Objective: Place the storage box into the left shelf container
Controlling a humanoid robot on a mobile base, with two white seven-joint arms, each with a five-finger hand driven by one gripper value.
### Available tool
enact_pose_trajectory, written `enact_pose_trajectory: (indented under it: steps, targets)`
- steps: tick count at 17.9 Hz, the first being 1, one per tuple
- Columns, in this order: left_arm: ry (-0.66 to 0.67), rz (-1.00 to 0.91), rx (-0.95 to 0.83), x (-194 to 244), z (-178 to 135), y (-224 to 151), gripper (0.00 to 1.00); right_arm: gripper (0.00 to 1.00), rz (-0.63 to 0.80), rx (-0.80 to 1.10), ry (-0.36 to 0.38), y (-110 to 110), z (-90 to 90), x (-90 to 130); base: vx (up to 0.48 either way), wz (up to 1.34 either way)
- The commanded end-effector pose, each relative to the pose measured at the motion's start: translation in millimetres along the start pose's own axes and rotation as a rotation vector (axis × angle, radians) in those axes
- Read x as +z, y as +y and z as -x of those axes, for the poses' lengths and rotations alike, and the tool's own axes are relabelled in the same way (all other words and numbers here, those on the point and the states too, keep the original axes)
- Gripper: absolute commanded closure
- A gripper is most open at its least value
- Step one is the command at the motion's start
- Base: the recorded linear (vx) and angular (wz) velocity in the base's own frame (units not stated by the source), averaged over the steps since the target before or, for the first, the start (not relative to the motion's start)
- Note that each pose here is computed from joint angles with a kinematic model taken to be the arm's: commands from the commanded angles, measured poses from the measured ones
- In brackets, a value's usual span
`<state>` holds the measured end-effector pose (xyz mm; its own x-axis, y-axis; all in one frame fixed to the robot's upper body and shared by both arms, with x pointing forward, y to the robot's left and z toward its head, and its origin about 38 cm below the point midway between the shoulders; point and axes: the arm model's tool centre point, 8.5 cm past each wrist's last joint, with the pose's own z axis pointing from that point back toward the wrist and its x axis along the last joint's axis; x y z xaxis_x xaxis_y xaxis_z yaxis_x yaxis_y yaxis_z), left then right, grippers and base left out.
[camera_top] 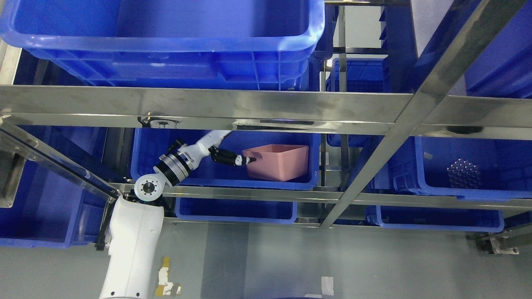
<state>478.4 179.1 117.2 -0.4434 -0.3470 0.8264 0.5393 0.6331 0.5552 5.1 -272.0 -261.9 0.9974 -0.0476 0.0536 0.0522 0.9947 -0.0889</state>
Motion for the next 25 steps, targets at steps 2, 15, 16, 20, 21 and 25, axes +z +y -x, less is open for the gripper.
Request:
enact_pose_trajectory:
  steps: [2,15,16,20,21,25]
  targets:
    - [-0.121,-0.372,0.318,35,-1,23,0.17,0.00,0.018,-0.021,-0.023,-11,-9.6,0,0.000,0.00]
    - [-0.289,-0.565,0.512,101,-73,-78,0.10,0.00,0.019,-0.021,-0.023,-11,-9.6,0,0.000,0.00]
    - [-0.286,-0.565,0.513,101,-72,-78,0.10,0.00,0.018,-0.021,-0.023,-11,-9.6,0,0.000,0.00]
    - [-0.250,-0.565,0.529,108,-66,-86,0.10,0.00,0.019,-0.021,-0.024,-11,-9.7,0,0.000,0.00]
    - [-0.243,-0.565,0.531,110,-65,-89,0.10,0.00,0.018,-0.021,-0.023,-11,-9.6,0,0.000,0.00]
    - [-0.218,-0.559,0.549,115,-62,-98,0.10,0.00,0.018,-0.021,-0.023,-11,-9.6,0,0.000,0.00]
